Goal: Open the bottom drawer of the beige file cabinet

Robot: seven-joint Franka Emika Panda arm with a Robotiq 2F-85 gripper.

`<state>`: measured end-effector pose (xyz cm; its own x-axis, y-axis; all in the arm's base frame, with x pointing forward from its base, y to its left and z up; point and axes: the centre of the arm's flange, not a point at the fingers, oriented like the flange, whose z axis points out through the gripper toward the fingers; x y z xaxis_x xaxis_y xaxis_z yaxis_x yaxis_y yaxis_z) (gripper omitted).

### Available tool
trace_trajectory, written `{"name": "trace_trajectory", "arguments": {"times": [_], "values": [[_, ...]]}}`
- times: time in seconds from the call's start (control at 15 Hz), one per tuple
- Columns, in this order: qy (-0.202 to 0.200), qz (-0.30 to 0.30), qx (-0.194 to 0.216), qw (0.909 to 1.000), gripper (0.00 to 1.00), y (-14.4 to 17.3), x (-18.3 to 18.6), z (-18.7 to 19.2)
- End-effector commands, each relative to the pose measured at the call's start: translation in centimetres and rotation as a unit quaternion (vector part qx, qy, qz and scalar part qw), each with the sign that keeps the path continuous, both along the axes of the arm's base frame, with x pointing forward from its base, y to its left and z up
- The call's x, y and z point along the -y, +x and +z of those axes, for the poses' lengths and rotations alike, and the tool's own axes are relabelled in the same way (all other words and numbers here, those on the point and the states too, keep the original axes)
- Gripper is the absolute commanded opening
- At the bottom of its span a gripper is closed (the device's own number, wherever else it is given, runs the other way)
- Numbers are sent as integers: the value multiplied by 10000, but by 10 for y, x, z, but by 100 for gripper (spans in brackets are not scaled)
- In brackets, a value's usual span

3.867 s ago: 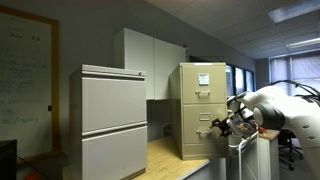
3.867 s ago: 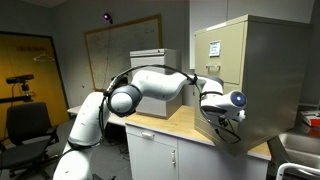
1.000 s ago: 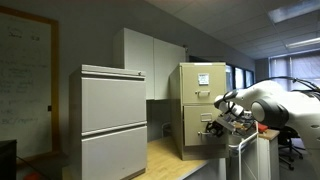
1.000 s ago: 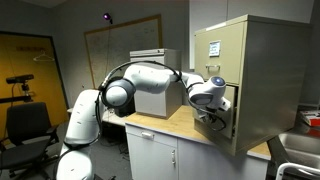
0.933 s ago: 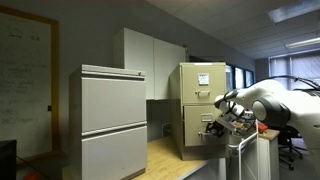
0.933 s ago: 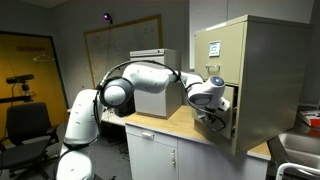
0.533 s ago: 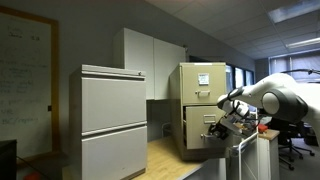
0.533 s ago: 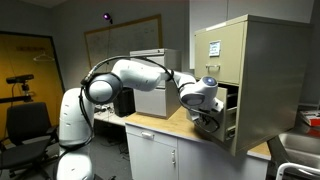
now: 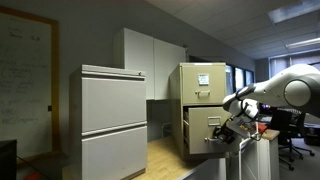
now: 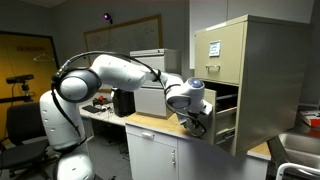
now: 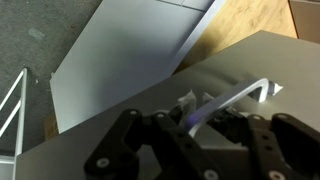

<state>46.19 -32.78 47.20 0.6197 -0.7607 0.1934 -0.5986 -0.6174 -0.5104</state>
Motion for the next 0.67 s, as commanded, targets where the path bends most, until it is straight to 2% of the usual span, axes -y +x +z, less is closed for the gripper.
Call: {"name": "trace_trajectory", "arguments": {"times": [0.0,0.33,0.6], "values": [[138,663,-316,9972,5,-44,-65,-27],[28,703,-339,9969,5,-79,-94,-30],[-94,736,-390,9965,5,-93,-94,-22]]}}
